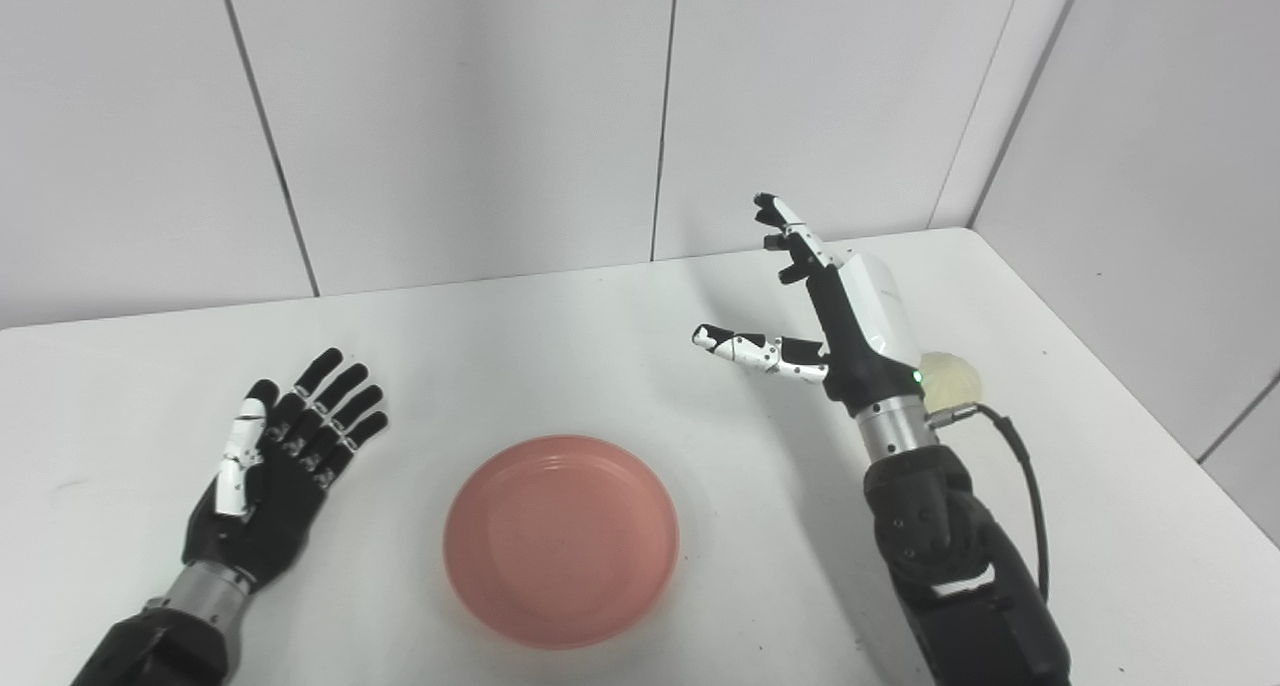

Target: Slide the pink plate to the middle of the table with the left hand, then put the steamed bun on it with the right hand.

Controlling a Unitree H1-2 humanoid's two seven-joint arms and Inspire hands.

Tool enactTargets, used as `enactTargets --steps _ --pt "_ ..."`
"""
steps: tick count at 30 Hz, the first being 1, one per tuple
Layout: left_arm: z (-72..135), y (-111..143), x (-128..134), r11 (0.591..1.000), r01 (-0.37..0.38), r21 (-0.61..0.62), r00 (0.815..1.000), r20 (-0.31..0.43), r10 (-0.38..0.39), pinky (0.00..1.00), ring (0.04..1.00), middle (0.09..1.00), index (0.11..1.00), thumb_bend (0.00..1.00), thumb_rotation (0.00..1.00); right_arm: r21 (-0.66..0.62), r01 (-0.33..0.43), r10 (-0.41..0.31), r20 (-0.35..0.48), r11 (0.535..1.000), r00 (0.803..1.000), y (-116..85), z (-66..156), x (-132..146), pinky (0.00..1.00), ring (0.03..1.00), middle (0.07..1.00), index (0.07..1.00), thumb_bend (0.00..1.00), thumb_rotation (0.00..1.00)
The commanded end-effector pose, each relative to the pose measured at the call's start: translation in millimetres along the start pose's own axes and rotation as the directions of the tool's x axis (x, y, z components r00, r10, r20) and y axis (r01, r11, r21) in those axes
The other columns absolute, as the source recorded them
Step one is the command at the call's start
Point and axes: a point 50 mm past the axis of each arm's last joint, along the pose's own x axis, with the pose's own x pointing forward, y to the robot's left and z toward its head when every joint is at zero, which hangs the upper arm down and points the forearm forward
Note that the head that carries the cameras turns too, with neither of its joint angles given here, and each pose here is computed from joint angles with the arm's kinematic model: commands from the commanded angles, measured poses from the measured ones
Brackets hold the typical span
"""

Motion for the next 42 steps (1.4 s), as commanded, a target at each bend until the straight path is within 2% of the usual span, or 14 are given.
enactTargets --steps 1,4,7,11,15,20,26,32,36,42 --pt "-50.5 31.5 -38.6 0.991 -0.130 -0.023 0.973 -0.194 0.124 0.86 0.875 0.886 0.879 0.48 0.94 -0.101 0.045 -0.043 0.026 0.994 0.999 -30.9 -1.7 9.8 0.71 0.848 0.915 0.902 0.81 0.54" --pt "-53.4 38.0 -39.5 0.991 -0.128 -0.022 0.972 -0.200 0.121 0.83 0.856 0.872 0.867 0.48 0.92 -0.181 0.031 -0.033 -0.011 0.983 0.999 -47.4 -15.2 10.6 0.74 0.889 0.940 0.910 0.85 0.57" --pt "-55.8 45.7 -40.8 0.991 -0.134 -0.028 0.970 -0.209 0.126 0.81 0.842 0.862 0.855 0.48 0.90 -0.258 0.005 -0.025 -0.075 0.966 0.997 -65.6 -39.6 11.1 0.75 0.912 0.957 0.919 0.90 0.61" --pt "-56.4 52.5 -42.0 0.990 -0.133 -0.036 0.969 -0.213 0.123 0.80 0.834 0.854 0.848 0.48 0.90 -0.317 -0.033 -0.009 -0.131 0.948 0.991 -83.0 -59.6 9.6 0.69 0.894 0.955 0.914 0.93 0.61" --pt "-55.8 56.9 -42.9 0.989 -0.143 -0.049 0.967 -0.218 0.129 0.79 0.828 0.850 0.848 0.48 0.88 -0.362 -0.120 0.043 -0.215 0.924 0.976 -95.3 -75.6 8.7 0.71 0.910 0.963 0.921 0.95 0.63" --pt "-54.5 61.3 -44.2 0.988 -0.147 -0.051 0.966 -0.224 0.132 0.79 0.823 0.847 0.844 0.47 0.88 -0.355 -0.215 0.113 -0.287 0.910 0.951 -99.2 -93.2 9.6 0.73 0.924 0.968 0.918 0.97 0.60" --pt "-54.1 65.2 -45.9 0.985 -0.159 -0.067 0.963 -0.232 0.139 0.78 0.820 0.845 0.842 0.47 0.86 -0.343 -0.255 0.138 -0.330 0.904 0.934 -100.1 -104.1 8.5 0.70 0.893 0.946 0.904 0.95 0.52" --pt "-53.7 68.2 -46.5 0.984 -0.162 -0.069 0.962 -0.233 0.142 0.77 0.813 0.839 0.835 0.47 0.85 -0.332 -0.319 0.181 -0.386 0.887 0.904 -101.3 -110.9 10.2 0.76 0.907 0.924 0.892 0.96 0.55" --pt "-53.2 70.8 -47.6 0.983 -0.169 -0.067 0.961 -0.235 0.150 0.76 0.807 0.834 0.828 0.48 0.83 -0.320 -0.368 0.210 -0.434 0.873 0.876 -96.3 -111.0 13.6 0.75 0.912 0.926 0.890 0.96 0.56" --pt "-50.7 72.8 -49.0 0.985 -0.165 -0.057 0.960 -0.236 0.147 0.77 0.811 0.837 0.830 0.47 0.87 -0.327 -0.403 0.212 -0.489 0.855 0.846 -89.8 -118.3 15.4 0.75 0.899 0.919 0.883 0.97 0.55"
